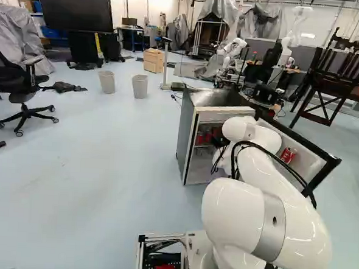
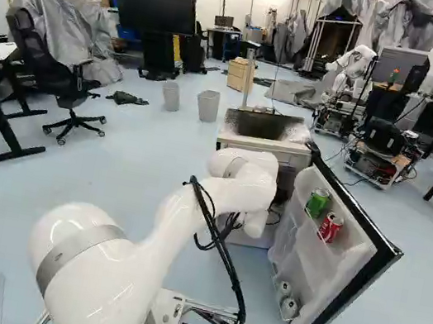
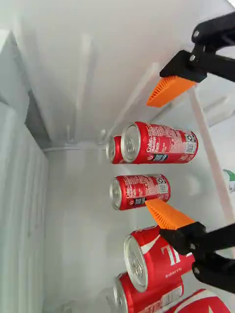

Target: Grab a drink from the fridge

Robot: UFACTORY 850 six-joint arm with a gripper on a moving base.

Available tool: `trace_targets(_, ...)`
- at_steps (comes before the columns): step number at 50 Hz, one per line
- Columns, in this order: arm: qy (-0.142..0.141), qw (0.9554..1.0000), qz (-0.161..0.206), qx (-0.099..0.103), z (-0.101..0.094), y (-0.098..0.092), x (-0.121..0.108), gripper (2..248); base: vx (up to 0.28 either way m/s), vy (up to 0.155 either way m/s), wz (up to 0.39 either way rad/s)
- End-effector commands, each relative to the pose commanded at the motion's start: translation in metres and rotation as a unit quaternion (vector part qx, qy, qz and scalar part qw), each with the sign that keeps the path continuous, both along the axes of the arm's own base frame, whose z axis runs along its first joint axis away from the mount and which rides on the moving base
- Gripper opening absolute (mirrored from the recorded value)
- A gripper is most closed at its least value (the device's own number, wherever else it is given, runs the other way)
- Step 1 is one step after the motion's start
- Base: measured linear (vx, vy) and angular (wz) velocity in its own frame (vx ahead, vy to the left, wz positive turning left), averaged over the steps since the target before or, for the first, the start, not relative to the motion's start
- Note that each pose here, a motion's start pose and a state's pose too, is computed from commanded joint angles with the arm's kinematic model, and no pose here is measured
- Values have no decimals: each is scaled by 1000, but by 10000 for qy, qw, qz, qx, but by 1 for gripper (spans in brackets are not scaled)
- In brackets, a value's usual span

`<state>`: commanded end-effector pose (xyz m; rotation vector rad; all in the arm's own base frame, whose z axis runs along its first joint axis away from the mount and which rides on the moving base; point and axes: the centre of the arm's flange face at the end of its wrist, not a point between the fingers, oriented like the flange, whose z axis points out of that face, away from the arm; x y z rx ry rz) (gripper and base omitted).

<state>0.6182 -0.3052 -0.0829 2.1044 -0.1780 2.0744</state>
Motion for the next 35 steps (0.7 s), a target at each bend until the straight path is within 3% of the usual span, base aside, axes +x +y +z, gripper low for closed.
trace_targets(35, -222, 9997, -15, -120, -9, -9, 13, 247, 0, 0, 0)
